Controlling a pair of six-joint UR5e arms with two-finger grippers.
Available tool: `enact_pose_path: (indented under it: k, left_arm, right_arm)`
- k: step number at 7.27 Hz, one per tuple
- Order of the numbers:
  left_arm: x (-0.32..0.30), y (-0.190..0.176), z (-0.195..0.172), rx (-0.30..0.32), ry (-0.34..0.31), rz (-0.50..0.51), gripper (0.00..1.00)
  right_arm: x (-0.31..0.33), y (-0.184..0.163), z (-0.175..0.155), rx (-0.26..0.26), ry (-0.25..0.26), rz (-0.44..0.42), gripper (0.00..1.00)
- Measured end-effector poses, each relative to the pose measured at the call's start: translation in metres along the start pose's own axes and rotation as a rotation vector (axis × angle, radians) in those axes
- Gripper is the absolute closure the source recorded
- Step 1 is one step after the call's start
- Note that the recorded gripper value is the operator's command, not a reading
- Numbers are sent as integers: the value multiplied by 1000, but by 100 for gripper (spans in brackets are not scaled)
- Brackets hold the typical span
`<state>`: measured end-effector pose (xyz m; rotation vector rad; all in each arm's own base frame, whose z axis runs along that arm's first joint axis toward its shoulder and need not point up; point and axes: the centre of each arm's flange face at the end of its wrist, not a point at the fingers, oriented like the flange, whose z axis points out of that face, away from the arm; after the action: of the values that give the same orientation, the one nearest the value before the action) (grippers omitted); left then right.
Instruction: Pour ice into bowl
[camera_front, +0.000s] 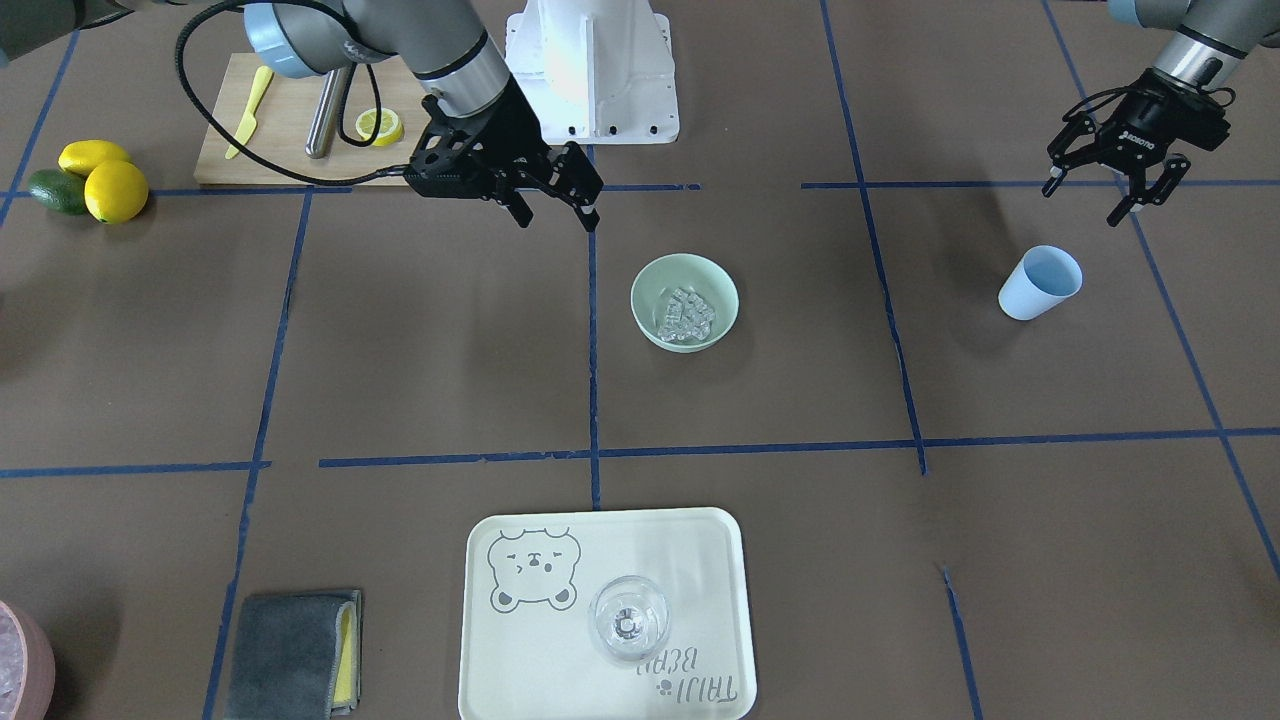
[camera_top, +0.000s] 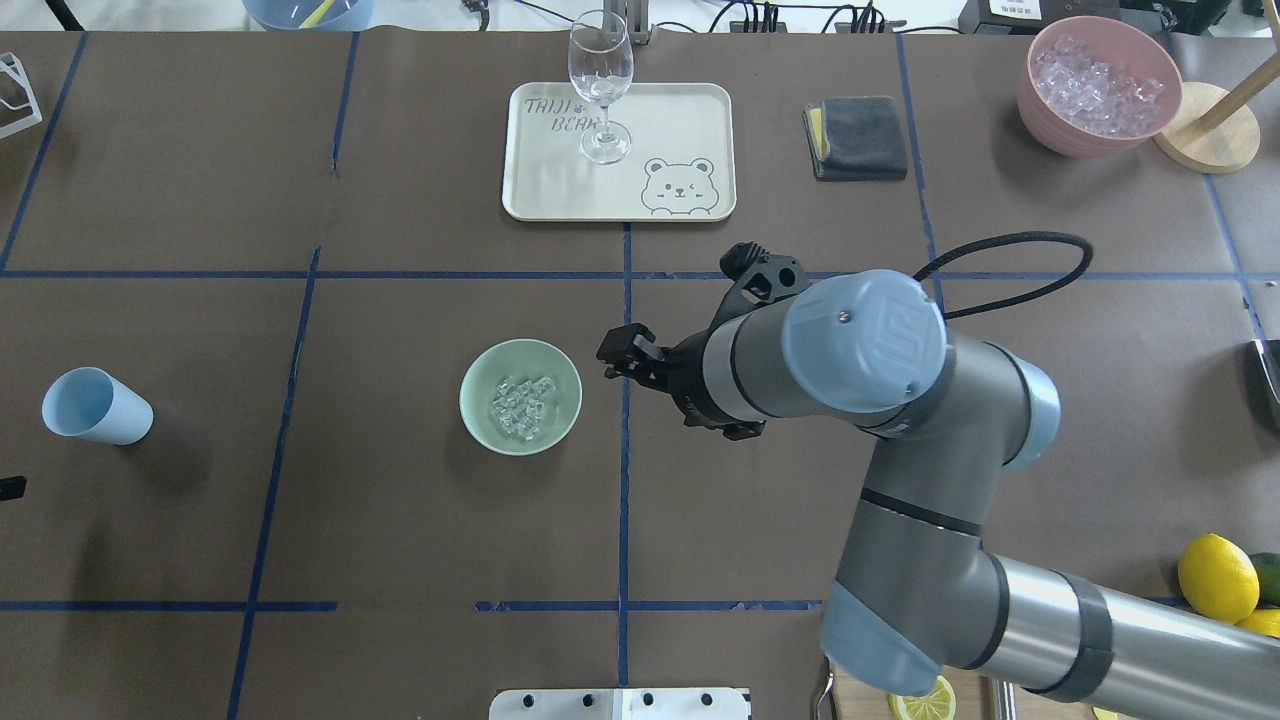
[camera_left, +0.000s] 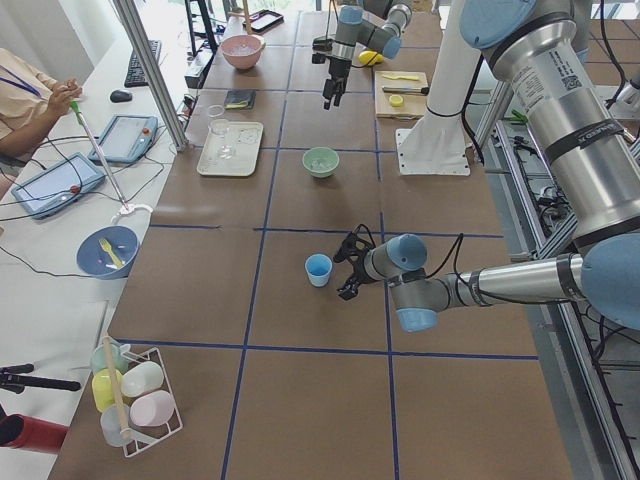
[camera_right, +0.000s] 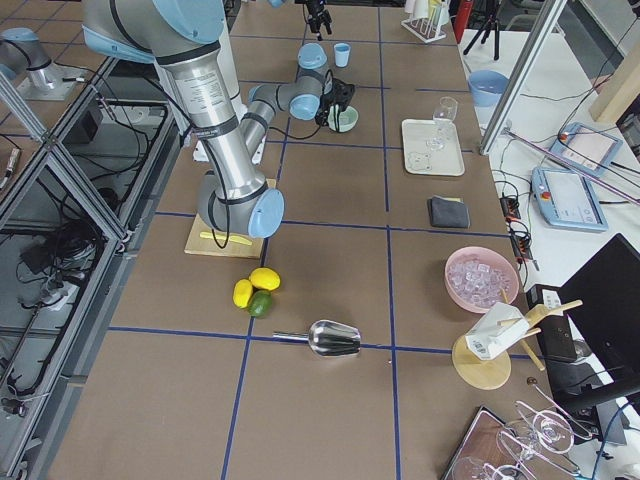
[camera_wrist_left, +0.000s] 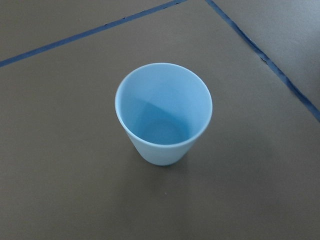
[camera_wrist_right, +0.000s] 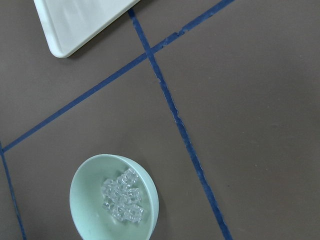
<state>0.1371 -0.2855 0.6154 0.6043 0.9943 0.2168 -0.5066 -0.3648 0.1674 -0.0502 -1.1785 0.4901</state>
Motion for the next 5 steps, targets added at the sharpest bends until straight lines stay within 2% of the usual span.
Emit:
enact_pose_path:
  k: [3,5]
  left_arm:
    - [-27,-45,-23,53,17,3,0]
    - [-27,-55,-24,71,23,11,0]
  right_arm:
    - [-50,22,86,65,75,-6,1]
    - [-69,23,129,87,175,-34,6]
